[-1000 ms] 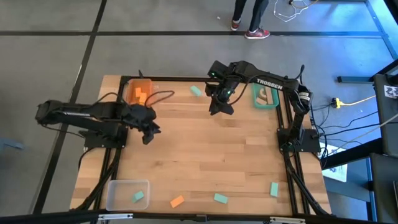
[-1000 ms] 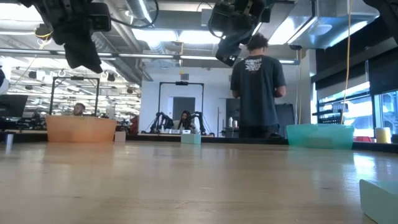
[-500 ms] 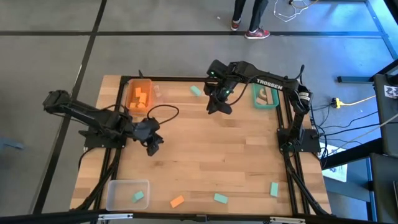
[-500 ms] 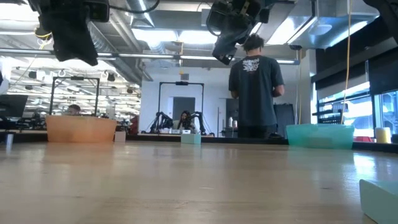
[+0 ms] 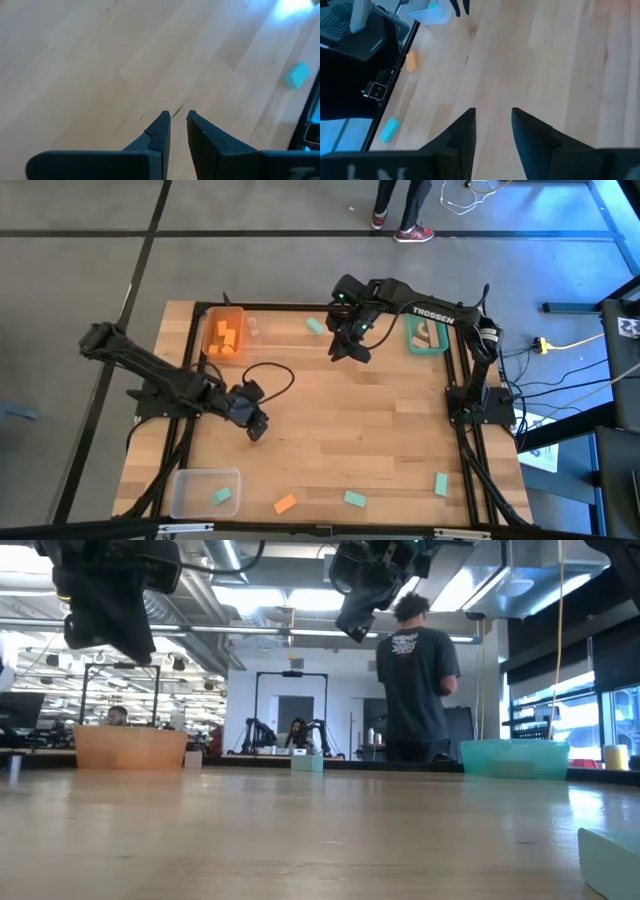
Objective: Sort & place blocks by color
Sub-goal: Put the orange block into the orange bin
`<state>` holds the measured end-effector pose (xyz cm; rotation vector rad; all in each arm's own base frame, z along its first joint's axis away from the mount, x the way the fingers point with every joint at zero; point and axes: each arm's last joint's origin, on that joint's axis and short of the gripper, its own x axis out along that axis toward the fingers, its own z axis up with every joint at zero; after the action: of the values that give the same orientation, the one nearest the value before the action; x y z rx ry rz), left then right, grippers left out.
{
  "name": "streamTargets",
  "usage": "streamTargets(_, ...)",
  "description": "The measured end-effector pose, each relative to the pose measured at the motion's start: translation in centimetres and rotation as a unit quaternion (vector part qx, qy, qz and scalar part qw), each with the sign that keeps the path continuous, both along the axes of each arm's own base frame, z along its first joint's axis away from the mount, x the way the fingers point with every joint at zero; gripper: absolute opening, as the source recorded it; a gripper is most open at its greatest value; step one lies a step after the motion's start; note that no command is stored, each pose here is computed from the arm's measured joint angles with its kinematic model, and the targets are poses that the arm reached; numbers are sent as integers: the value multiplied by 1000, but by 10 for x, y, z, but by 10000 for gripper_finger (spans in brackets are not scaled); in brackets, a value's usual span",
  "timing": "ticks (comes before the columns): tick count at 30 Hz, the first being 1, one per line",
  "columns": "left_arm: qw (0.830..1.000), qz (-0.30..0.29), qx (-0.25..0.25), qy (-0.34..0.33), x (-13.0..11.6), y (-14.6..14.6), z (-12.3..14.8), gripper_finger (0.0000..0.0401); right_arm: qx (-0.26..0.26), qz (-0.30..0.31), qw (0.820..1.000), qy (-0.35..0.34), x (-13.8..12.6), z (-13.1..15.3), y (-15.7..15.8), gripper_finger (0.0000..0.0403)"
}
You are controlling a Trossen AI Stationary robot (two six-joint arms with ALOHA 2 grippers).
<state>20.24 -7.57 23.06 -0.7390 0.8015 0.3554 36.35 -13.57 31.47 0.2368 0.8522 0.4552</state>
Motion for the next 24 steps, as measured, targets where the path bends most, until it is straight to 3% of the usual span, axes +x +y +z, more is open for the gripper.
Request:
streamTargets(8,998,54,-38,21,3,-1,-8,55,-4,0,1000,-9,1,1,-1,126)
streamTargets(17,996,41,-69,39,3,-2,-9,56,-5,0,1000,-12,2,1,-1,126)
streamTargets(24,990,41,-118,68,3,3,-10,123,-5,0,1000,-12,2,1,-1,126)
